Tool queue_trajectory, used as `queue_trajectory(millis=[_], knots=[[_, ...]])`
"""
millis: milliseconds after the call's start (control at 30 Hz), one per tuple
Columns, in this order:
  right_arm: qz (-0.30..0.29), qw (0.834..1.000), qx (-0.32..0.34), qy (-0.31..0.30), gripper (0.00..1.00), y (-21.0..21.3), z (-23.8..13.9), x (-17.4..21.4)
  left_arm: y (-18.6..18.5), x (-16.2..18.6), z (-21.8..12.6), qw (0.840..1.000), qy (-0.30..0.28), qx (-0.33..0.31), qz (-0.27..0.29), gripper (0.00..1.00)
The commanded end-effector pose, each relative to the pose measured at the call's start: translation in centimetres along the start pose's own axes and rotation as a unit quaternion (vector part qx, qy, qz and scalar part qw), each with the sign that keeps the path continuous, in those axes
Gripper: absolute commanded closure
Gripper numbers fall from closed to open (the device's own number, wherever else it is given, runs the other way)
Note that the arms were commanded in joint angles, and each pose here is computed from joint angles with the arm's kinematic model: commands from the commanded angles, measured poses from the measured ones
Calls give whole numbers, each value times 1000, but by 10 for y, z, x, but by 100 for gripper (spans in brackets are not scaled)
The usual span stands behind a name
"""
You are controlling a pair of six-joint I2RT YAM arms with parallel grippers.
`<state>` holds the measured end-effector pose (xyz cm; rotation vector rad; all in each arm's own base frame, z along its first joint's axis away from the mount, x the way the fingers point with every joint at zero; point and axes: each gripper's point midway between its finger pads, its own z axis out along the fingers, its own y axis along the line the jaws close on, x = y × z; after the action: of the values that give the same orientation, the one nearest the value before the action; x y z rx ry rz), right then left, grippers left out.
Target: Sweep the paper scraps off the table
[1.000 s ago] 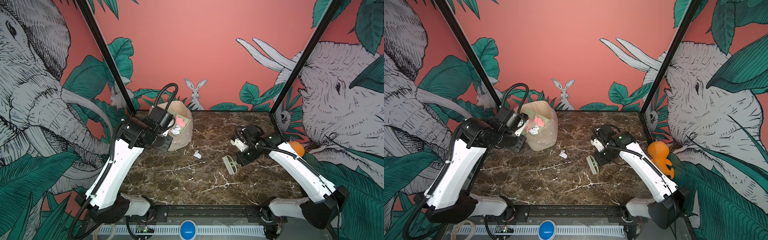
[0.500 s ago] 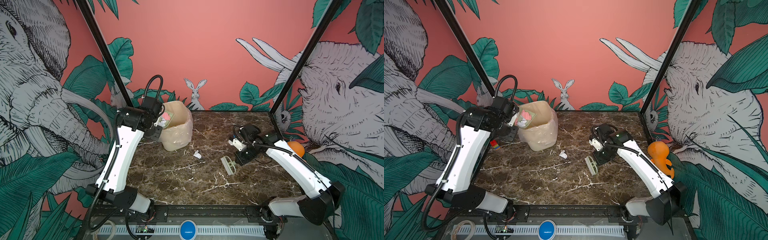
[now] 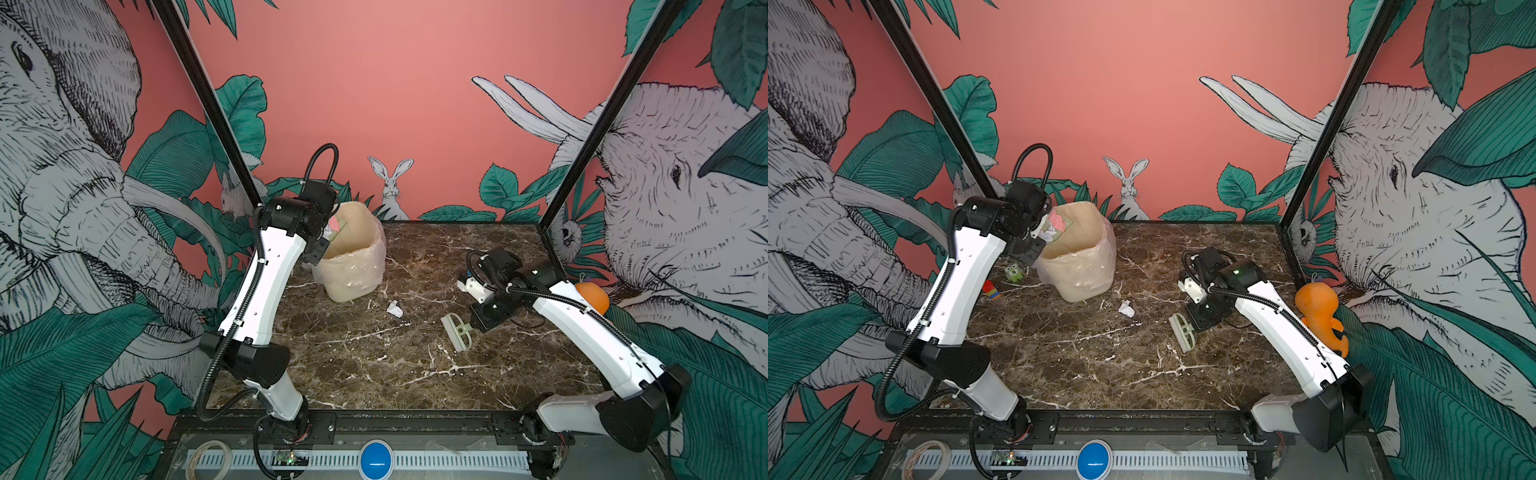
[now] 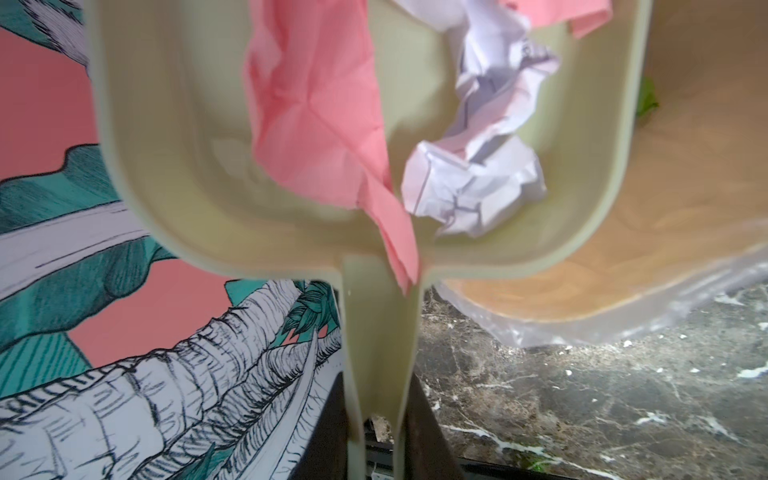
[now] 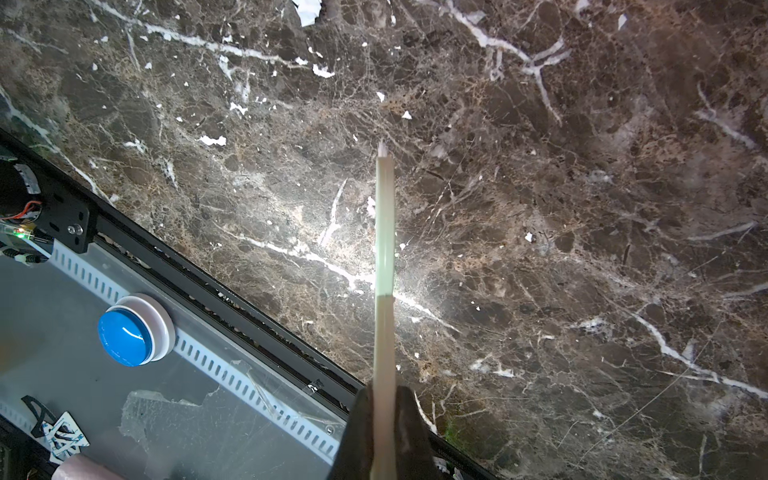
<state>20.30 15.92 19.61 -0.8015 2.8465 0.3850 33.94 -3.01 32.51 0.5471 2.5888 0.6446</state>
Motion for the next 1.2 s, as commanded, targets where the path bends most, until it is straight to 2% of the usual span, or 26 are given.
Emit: queue_trajectory(millis=[0,433,700,833,1067,1167], knots=[[3,1000,-2,5,100,-1,-3,7,17,-3,-7,999,-10,-43,19,100],[3,1000,-1,9,100,0,-8,8,11,-11,-8,984,-3,-125,127,100],[2,1000,1,12,100,0,-10,9,11,-10,-11,973,-1,-160,168,100],[3,1000,0,11,100,0,-12,7,10,-14,-16,961,-7,-192,201,100],[3,1000,-2,9,100,1,-13,7,20,-23,-33,924,-23,-281,258,100],[5,1000,-4,8,100,2,-13,6,24,-26,-38,915,-34,-297,269,100]])
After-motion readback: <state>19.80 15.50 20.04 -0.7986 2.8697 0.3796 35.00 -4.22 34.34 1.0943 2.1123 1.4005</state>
